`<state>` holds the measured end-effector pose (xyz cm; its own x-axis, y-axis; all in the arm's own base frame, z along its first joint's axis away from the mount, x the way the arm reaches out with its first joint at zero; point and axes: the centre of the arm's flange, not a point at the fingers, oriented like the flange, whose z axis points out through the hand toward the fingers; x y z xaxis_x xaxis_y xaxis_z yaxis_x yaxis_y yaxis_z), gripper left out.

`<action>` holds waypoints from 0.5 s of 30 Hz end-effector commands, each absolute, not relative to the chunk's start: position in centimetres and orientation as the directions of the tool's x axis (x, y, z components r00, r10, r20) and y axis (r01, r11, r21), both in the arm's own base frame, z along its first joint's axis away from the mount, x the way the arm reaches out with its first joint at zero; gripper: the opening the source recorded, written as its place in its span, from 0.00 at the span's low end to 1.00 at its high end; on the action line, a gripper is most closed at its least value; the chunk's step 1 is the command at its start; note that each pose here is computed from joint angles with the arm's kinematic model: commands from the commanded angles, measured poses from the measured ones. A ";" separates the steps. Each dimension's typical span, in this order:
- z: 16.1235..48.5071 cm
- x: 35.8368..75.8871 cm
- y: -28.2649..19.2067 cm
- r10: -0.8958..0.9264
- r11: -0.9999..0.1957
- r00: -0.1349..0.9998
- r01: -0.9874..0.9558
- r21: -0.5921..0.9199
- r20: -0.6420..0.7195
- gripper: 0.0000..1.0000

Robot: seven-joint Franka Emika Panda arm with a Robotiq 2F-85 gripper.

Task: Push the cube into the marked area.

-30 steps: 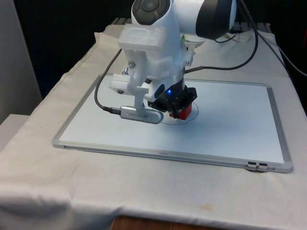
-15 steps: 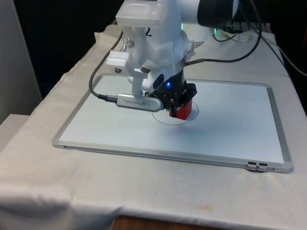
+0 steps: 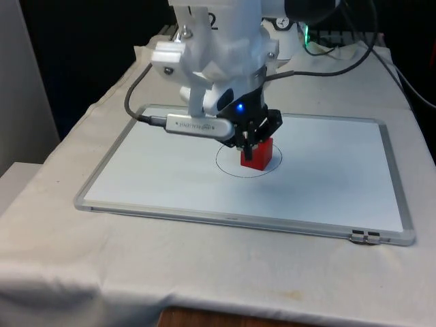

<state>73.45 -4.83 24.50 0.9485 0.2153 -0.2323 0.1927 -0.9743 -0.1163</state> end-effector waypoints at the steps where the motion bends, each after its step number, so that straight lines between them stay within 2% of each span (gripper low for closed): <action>1: 25.1 73.6 -4.8 0.203 -0.977 0.955 0.183 -0.110 -0.216 0.00; 15: 27.2 73.8 -4.6 0.137 -0.988 0.969 0.120 -0.094 -0.204 0.00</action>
